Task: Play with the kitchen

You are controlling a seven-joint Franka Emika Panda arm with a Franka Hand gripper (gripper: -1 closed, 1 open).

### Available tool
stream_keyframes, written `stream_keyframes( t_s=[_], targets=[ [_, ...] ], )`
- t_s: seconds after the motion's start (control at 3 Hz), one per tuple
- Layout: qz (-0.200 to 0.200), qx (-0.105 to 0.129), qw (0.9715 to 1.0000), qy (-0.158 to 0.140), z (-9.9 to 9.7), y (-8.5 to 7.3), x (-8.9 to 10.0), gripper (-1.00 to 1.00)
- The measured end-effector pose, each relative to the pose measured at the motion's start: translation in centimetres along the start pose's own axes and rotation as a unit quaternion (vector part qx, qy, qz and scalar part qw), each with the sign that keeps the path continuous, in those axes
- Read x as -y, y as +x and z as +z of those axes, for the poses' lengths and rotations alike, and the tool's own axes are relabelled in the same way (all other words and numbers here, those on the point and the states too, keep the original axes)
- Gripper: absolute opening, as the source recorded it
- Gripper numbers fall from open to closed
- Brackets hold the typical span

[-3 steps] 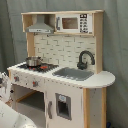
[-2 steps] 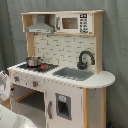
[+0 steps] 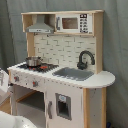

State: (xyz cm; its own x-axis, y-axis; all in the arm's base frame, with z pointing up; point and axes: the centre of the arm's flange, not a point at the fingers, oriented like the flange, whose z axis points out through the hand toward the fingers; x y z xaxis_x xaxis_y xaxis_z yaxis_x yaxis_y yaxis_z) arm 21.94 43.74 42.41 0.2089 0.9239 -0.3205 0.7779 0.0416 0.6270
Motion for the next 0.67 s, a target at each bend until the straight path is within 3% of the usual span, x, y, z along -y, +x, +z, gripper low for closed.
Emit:
stream_keyframes(
  t_s=[0.33,0.67],
  targets=[
    [-0.007,0.033,0.9990,-0.031,-1.9,-0.8,0.3,1.00],
    [-0.015,0.065,0.9956,-0.065,-3.7,-1.0,1.0,1.00]
  ],
)
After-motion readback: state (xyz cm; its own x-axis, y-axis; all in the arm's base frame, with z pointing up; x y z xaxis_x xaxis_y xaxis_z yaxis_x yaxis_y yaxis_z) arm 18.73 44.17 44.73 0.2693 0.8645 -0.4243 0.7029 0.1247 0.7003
